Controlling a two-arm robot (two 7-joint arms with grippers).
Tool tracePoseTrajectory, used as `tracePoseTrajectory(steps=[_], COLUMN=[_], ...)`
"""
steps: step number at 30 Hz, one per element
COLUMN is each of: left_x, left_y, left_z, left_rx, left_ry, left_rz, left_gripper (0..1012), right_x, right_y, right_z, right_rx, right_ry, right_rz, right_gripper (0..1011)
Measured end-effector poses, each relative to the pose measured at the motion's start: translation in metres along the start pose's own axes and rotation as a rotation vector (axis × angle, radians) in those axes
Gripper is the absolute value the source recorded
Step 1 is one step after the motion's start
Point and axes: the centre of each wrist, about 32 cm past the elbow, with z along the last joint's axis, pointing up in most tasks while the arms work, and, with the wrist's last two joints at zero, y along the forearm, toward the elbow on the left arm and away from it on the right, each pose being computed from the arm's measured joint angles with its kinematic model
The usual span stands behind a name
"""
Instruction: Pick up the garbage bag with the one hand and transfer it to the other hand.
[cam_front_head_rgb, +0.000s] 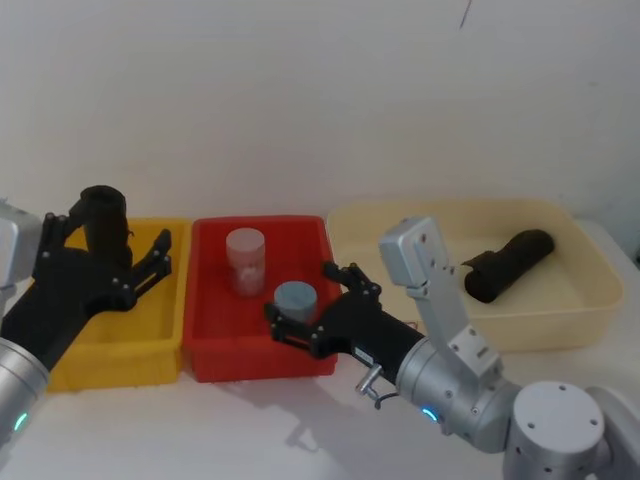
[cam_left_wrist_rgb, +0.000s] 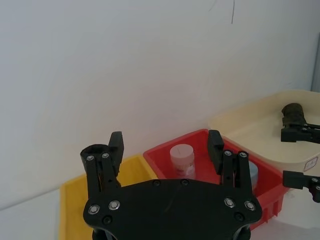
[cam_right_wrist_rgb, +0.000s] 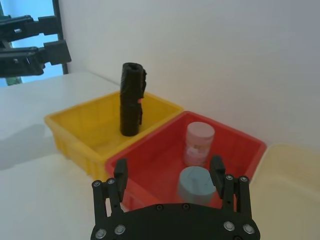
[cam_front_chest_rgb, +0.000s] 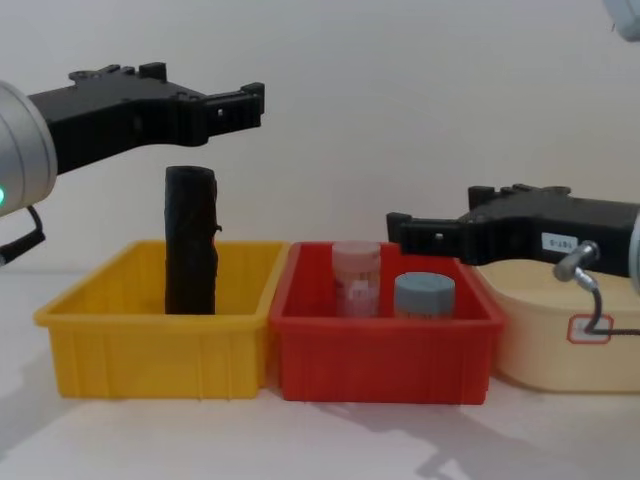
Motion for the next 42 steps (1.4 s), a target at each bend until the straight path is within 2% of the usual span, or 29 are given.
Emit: tracePoseTrajectory(steps=[10, 21, 26, 42], left_x=[0.0008, 0.0011, 0.0012, 0.0015], left_y=[0.0039, 0.0058, 0.0062, 0.0069], left_z=[-0.0008, -0.0011, -0.0011, -0.0011], left_rx=[0.009, 0.012, 0.013, 0.014], left_ry=[-0.002, -0.003, -0.003, -0.003], left_rz=[0.011, 0.016, 0.017, 0.019], left_gripper=[1001, 1001, 1001, 1001], right_x=[0.002, 0.008, 0.010, 0.017], right_y=[0.015, 0.031, 0.036, 0.046], right_z=[0.000, -0.006, -0.009, -0.020], right_rx=[-0.034, -0.062, -0.059, -0.039], right_ry=[0.063, 0.082, 0.064, -0.043], right_rz=[0.010, -0.013, -0.021, -0.059], right_gripper=[1000, 1000, 1000, 1000])
